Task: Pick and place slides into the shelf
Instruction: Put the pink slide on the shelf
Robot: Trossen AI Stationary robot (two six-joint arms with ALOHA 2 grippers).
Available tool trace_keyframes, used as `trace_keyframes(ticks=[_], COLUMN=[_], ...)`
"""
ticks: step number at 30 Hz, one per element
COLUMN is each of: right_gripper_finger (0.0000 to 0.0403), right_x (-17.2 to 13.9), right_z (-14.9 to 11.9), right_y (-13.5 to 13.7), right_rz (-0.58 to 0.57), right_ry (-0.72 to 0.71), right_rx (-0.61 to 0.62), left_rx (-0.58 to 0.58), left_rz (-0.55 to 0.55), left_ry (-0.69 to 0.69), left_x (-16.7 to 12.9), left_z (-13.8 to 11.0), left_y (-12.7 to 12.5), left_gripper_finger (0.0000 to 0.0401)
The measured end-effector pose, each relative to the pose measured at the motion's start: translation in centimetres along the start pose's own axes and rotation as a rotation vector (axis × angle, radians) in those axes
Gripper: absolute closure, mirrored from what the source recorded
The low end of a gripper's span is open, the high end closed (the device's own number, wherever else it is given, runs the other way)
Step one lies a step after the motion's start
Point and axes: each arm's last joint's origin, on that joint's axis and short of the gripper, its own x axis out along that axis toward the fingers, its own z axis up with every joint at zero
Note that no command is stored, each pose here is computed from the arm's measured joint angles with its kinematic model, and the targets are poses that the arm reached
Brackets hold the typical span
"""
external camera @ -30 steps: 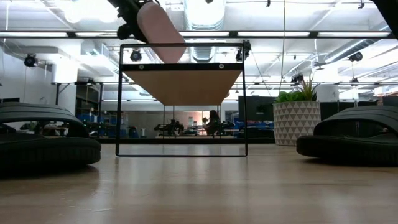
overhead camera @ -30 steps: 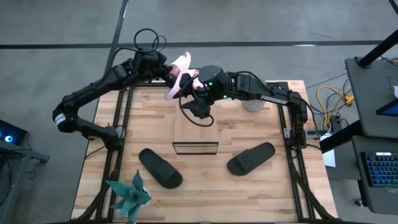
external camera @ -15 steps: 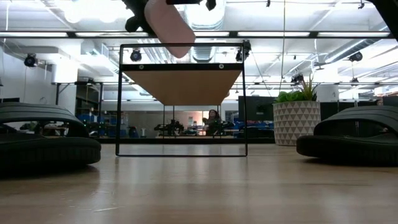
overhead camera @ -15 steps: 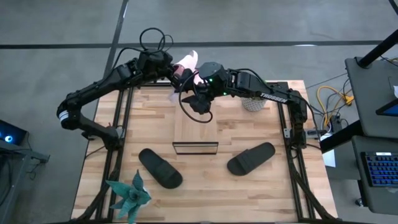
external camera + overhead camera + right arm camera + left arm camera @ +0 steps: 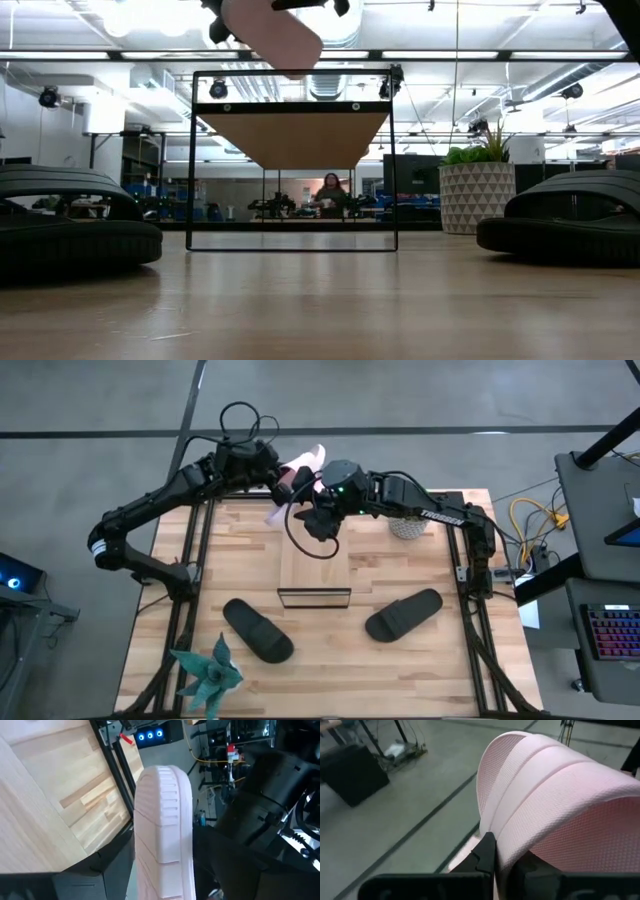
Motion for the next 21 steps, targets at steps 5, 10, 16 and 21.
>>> trace_keyframes(ticks=[5, 10, 16, 21], right_gripper_finger=[0.0165, 0.0165, 0.0166, 0.0166], right_x=[-0.1, -0.2, -2.5, -2.7], right_z=[0.0, -0.1, -0.4, -1.0], right_y=[0.0, 0.0, -0.6, -0.5], right_rz=[0.003, -0.001, -0.014, 0.001], right_ry=[0.003, 0.050, 0.100, 0.132], right_rx=[0.049, 0.046, 0.076, 0.129], left_rx=[0.009, 0.091, 0.145, 0.138], left_rz=[0.000, -0.001, -0.015, -0.037], left_ry=[-0.019, -0.006, 0.026, 0.000], left_x=[0.1, 0.3, 0.3, 0.1], left_z=[0.1, -0.2, -0.6, -0.4], left_y=[0.0, -0.1, -0.3, -0.5], left_gripper_finger=[0.0401, 0.0401, 0.0401, 0.0401])
